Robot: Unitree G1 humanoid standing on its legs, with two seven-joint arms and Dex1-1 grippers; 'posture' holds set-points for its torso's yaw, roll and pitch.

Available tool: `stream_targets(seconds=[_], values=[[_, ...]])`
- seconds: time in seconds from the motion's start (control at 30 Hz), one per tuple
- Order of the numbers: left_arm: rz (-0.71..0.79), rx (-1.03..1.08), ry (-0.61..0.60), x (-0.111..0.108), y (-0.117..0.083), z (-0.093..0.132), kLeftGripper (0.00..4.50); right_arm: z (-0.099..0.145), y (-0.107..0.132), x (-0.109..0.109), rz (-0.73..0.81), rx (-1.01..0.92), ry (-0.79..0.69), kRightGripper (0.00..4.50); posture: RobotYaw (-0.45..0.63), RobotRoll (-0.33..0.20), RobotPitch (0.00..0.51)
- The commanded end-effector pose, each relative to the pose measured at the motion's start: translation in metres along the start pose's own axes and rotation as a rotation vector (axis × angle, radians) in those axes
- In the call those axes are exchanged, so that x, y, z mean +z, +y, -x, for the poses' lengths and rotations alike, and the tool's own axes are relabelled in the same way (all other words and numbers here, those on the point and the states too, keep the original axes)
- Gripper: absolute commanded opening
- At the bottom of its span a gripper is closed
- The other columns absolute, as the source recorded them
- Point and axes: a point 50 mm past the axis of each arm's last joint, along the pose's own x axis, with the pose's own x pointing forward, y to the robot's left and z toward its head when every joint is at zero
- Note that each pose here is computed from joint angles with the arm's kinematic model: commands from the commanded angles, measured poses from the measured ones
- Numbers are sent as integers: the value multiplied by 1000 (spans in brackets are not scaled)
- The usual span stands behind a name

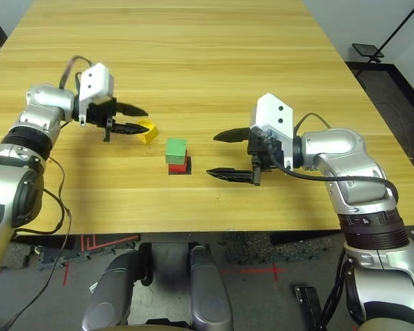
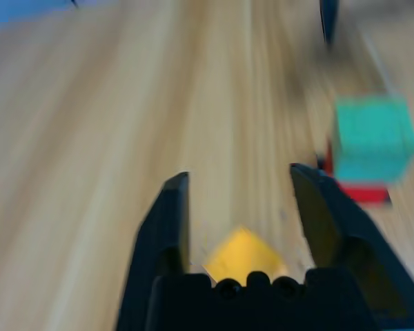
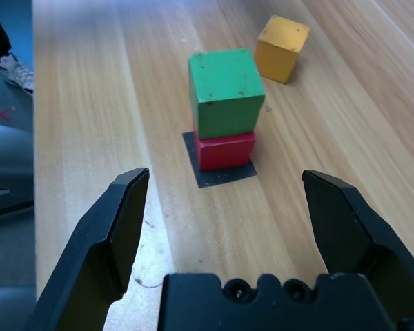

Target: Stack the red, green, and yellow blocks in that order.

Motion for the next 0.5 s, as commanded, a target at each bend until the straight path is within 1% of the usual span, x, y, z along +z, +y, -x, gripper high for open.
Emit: stream_targets(seconds=[0.03,0.07,0.17,0.23,0.37,0.43,0.5], values=[[53,68,-93,9,7,2,4171,-2,-1,-2,10,9,10,4500,140,70,205],[47,89,-104,11,8,2,4464,-2,-1,-2,10,9,9,4500,140,70,205],[49,104,-93,6,7,2,4464,-3,-1,-3,8,8,9,4500,144,71,204],[54,125,-73,-1,5,3,4464,-3,-2,-3,7,7,8,4500,144,71,204],[66,179,7,-20,-1,2,4464,-2,-1,-3,6,4,8,4500,142,74,214],[89,191,22,-27,-4,1,4464,-1,-1,-2,3,2,6,4500,141,74,216],[123,202,10,-31,-8,-1,4464,-1,0,-3,-1,-2,5,4500,140,78,219]])
